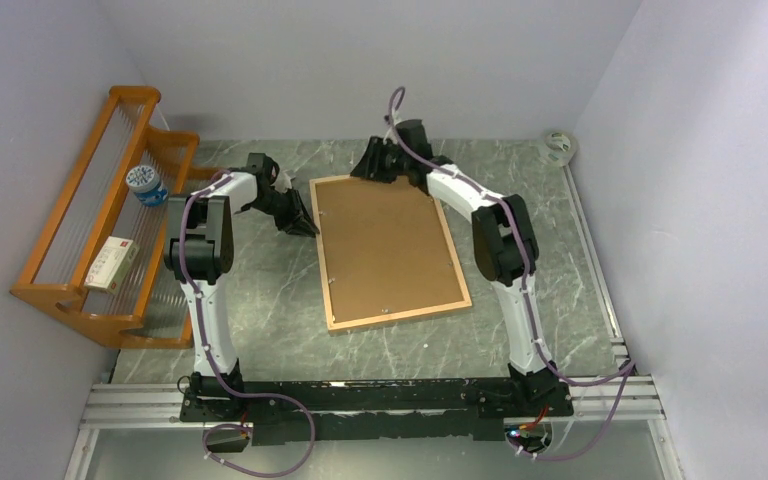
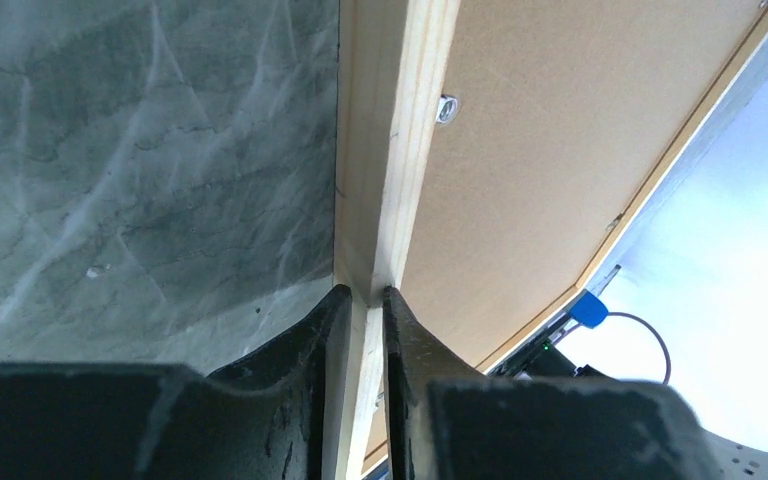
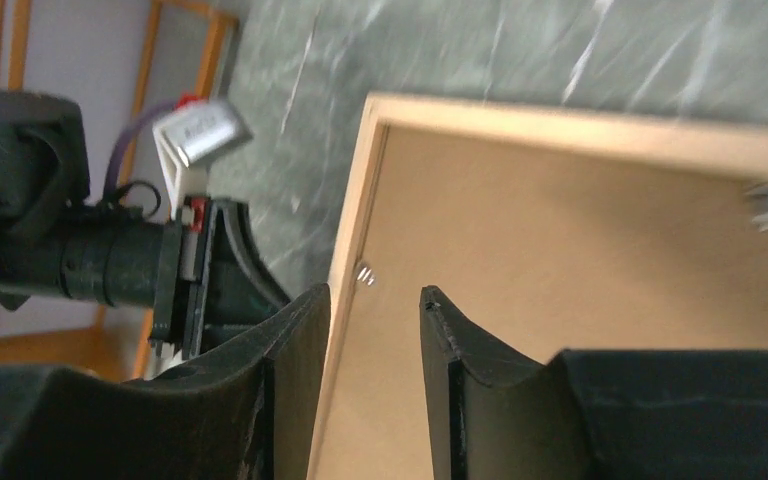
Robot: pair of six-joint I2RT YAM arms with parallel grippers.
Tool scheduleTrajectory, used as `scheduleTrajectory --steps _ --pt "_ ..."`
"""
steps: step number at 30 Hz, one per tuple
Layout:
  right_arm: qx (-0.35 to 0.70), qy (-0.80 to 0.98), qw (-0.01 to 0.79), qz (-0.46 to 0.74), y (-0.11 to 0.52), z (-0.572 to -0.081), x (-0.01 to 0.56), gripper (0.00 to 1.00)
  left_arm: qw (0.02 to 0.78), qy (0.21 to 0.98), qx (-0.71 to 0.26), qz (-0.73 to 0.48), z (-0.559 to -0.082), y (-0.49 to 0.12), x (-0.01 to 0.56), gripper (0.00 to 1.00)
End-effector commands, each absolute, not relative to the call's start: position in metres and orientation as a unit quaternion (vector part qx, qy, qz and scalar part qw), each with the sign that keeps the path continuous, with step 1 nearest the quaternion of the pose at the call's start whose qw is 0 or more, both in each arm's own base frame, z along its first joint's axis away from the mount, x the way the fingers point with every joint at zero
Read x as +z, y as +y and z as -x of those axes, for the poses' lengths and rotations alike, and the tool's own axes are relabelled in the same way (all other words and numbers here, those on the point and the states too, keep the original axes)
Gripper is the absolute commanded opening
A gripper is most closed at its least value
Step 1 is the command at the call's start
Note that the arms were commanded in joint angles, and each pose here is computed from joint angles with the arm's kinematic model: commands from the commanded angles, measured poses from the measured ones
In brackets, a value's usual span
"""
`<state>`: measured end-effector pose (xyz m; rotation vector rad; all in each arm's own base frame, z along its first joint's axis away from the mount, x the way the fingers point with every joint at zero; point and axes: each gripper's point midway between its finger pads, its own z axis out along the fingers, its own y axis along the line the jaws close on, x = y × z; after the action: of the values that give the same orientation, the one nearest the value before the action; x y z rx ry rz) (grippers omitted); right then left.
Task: Put the photo into the frame
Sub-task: Install the photo frame at the center of the board.
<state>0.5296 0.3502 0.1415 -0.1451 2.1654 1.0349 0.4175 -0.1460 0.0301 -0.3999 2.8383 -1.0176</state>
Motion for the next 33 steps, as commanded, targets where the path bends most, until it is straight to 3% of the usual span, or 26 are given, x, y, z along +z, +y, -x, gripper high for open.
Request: scheduleTrajectory --steps 1,12,21,33 --pt "0.481 0.832 0.275 0.041 0.403 -0.49 0.126 0.41 0.067 0.934 -0.328 0.128 -0.42 -0.14 0.028 0.23" --pt "0.482 0.844 0.227 0.058 0.438 -0.478 0.072 0.39 0.042 0.941 -0.303 0.146 -0.412 -0.135 0.012 0.23" --pt "0.456 0.85 0.255 0.063 0.44 -0.493 0.041 0.39 0.034 0.941 -0.301 0.15 -0.409 -0.134 0.006 0.23" --pt "0.466 0.84 0.229 0.158 0.458 -0.474 0.019 0.4 0.025 0.946 -0.285 0.152 -0.404 -0.13 -0.002 0.21"
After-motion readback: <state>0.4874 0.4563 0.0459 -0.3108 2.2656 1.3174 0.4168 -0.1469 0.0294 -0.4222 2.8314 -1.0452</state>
